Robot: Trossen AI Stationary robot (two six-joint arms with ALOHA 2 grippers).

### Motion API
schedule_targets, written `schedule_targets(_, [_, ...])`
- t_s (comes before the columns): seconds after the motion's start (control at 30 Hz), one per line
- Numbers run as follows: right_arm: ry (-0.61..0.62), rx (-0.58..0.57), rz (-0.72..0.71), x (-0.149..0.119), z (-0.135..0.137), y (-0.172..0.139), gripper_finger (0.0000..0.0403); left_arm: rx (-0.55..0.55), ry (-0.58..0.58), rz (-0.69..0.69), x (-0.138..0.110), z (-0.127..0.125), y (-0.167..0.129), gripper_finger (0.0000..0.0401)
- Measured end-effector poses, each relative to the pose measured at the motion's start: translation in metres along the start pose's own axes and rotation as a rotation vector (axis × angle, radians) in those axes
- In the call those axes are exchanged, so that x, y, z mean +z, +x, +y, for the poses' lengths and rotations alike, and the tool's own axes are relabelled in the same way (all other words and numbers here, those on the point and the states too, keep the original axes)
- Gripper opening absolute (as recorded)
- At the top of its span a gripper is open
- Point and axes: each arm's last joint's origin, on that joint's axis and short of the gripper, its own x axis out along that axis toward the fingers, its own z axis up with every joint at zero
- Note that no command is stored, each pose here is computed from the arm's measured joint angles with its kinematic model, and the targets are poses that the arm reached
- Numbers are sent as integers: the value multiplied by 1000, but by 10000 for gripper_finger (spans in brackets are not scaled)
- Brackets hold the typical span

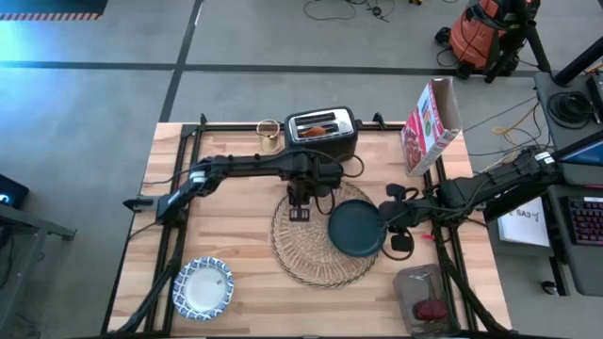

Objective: Arrange a breakfast setting
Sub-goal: Put the transparent cup on the top left of the place mat

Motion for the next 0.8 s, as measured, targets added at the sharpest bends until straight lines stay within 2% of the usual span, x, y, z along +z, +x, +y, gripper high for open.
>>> schedule_targets(0.47, [0,0,0,0,0,0,68,1,10,-14,1,-5,-1,19])
schedule_targets(0.63, [0,0,0,0,0,0,68,73,0,-4,-1,-3,-3,19])
schedule_targets(0.8, [0,0,0,0,0,0,68,72,-4,-8,-1,-3,-5,19])
